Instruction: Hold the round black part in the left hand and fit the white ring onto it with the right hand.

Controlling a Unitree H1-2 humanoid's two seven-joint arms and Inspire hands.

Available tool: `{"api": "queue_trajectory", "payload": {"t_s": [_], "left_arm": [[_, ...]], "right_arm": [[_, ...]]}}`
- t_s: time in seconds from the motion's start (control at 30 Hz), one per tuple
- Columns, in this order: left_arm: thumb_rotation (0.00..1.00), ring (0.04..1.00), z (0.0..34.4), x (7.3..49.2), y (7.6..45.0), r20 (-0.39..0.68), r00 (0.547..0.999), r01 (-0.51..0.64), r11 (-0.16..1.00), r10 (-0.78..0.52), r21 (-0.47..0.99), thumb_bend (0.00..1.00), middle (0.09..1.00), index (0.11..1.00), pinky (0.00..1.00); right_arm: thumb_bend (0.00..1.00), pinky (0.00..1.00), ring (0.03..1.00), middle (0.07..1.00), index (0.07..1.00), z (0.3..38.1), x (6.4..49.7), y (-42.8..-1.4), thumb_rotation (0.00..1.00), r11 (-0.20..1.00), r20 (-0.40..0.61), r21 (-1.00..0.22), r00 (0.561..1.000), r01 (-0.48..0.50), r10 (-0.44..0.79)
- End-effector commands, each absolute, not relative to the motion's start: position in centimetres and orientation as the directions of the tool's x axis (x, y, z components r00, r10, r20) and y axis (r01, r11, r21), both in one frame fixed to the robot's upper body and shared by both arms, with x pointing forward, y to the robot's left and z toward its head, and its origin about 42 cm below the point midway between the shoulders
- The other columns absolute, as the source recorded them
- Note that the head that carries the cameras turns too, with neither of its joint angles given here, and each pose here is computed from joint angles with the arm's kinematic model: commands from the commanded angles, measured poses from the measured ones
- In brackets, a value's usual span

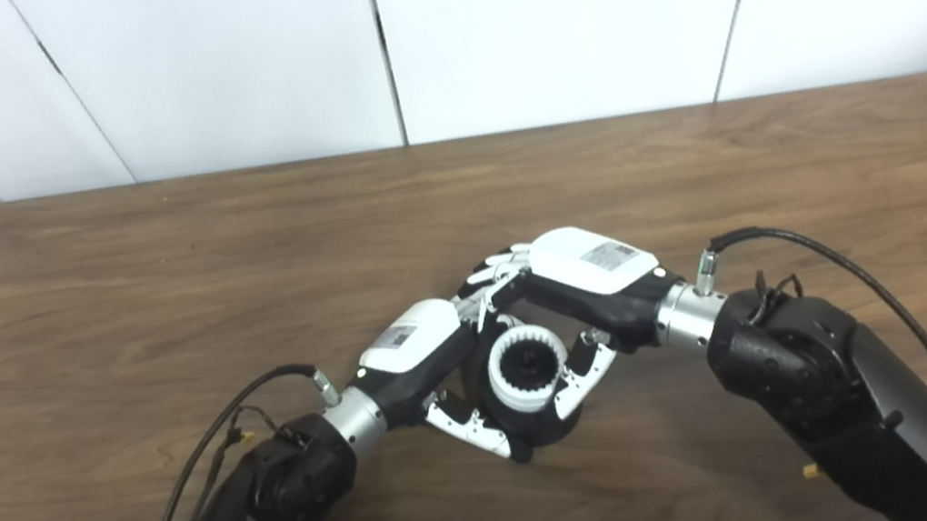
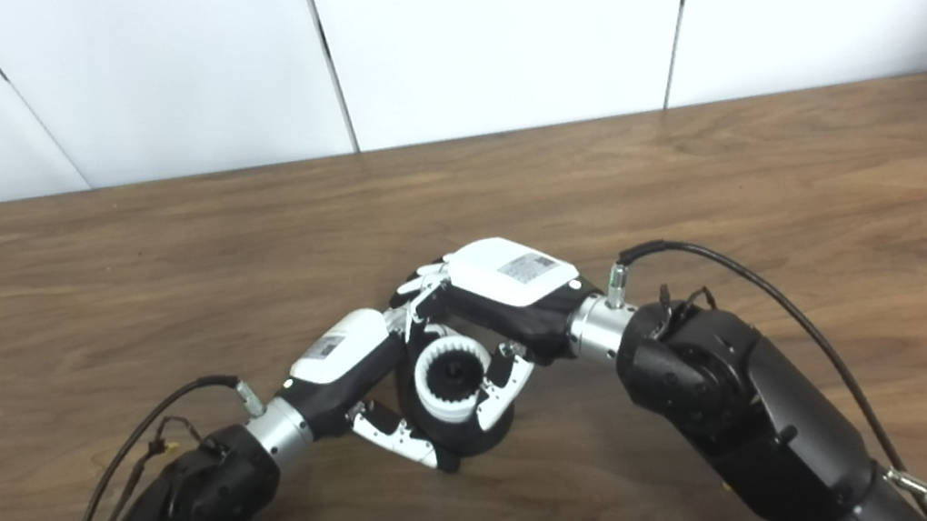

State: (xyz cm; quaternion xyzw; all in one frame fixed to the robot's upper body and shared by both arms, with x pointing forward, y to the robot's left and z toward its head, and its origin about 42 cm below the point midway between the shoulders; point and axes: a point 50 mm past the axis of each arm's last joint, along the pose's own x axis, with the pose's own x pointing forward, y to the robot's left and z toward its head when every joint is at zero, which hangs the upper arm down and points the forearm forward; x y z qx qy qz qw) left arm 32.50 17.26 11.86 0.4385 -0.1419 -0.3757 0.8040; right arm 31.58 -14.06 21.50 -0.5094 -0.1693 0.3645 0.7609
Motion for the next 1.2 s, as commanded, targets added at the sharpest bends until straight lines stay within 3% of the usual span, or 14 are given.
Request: {"api": "queue_trajectory", "payload": {"t_s": [0.0,0.13,0.17,0.23,0.33,0.4,1.17], "left_arm": [[0.08,1.0,10.1,31.6,16.9,-0.217,0.645,0.527,0.221,-0.733,0.821,0.52,0.978,0.483,0.99],[0.08,1.0,10.1,31.7,17.1,-0.211,0.648,0.525,0.228,-0.732,0.82,0.52,0.969,0.482,1.0],[0.08,1.0,10.1,31.7,17.1,-0.211,0.649,0.525,0.23,-0.731,0.819,0.52,0.961,0.482,1.0],[0.08,1.0,10.2,31.7,17.2,-0.213,0.649,0.53,0.234,-0.73,0.815,0.52,0.974,0.482,1.0],[0.08,1.0,10.2,31.8,17.2,-0.216,0.65,0.534,0.236,-0.729,0.812,0.52,0.979,0.482,1.0],[0.08,1.0,10.2,31.9,17.3,-0.215,0.649,0.535,0.237,-0.729,0.811,0.52,0.978,0.482,1.0],[0.07,1.0,10.0,31.7,17.4,-0.22,0.648,0.544,0.242,-0.729,0.804,0.52,0.973,0.481,1.0]], "right_arm": [[0.52,0.95,0.908,0.854,0.482,22.2,31.6,-13.0,0.14,0.212,-0.087,-0.904,0.644,-0.372,0.76],[0.52,0.95,0.908,0.873,0.49,22.2,31.7,-13.4,0.15,0.177,-0.134,-0.905,0.654,-0.386,0.744],[0.7,0.93,0.911,0.891,0.623,22.3,31.8,-13.6,0.23,0.164,-0.15,-0.906,0.657,-0.391,0.739],[0.82,0.91,0.912,0.915,0.765,22.5,32.0,-13.8,0.3,0.149,-0.17,-0.906,0.663,-0.397,0.729],[0.91,0.89,0.916,0.944,0.9,22.9,32.1,-14.4,0.31,0.143,-0.188,-0.902,0.668,-0.407,0.72],[0.93,0.88,0.918,0.954,0.94,22.9,32.1,-14.6,0.3,0.14,-0.195,-0.9,0.671,-0.412,0.716],[1.0,0.9,0.94,0.987,1.0,25.8,32.5,-15.6,0.34,0.195,-0.173,-0.888,0.697,-0.415,0.696]]}}
